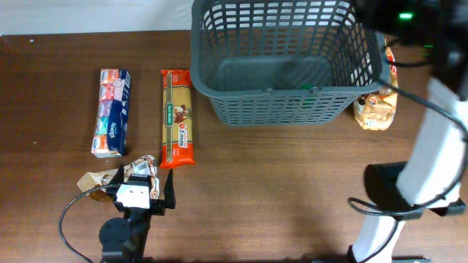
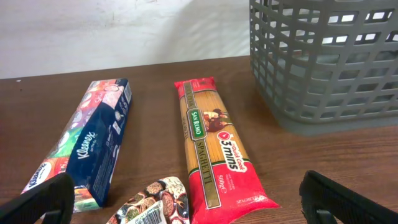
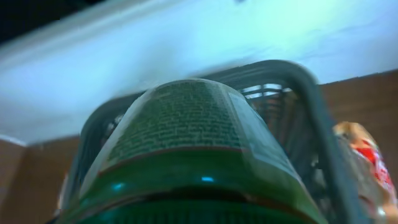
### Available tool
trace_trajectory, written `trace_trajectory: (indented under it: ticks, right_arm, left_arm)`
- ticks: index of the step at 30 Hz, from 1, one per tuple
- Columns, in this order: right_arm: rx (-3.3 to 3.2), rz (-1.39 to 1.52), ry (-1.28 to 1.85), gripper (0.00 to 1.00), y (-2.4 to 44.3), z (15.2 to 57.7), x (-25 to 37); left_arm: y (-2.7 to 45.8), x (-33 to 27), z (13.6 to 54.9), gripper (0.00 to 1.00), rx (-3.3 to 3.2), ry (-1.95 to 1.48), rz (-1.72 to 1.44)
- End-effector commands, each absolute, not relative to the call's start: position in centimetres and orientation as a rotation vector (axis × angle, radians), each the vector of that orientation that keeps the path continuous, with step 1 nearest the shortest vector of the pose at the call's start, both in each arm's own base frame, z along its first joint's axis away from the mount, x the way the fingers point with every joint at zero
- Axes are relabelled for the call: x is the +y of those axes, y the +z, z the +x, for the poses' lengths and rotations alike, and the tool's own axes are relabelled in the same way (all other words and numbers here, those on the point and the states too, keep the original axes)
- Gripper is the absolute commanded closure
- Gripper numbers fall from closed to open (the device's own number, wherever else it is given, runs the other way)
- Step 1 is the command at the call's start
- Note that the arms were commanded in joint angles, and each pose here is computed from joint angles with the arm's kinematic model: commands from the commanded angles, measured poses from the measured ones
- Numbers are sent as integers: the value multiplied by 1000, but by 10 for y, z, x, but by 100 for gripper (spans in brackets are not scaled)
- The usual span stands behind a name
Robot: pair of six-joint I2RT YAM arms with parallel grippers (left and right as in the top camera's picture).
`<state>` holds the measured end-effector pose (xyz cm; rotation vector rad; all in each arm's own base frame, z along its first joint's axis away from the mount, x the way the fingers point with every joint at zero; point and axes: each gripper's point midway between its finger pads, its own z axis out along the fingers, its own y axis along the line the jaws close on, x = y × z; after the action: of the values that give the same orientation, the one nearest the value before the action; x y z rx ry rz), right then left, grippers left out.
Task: Pack container
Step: 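Carry the jar into the basket and lower it with the right gripper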
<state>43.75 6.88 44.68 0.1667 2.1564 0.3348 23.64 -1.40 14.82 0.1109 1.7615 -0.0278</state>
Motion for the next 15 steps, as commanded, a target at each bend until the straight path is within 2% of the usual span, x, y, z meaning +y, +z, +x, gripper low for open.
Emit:
trace_trajectory:
  ticks: [1, 8, 15]
  right_arm:
    - [2193, 105, 74, 96, 421, 460, 74]
    - [2363, 67, -14, 96, 343, 497, 84]
    - [2513, 55, -64, 96, 270, 511, 85]
  left_arm:
    - [148, -12, 236, 1, 1757, -24, 97]
    - [148, -12, 236, 1, 1757, -24, 97]
    - [148, -12, 236, 1, 1757, -24, 97]
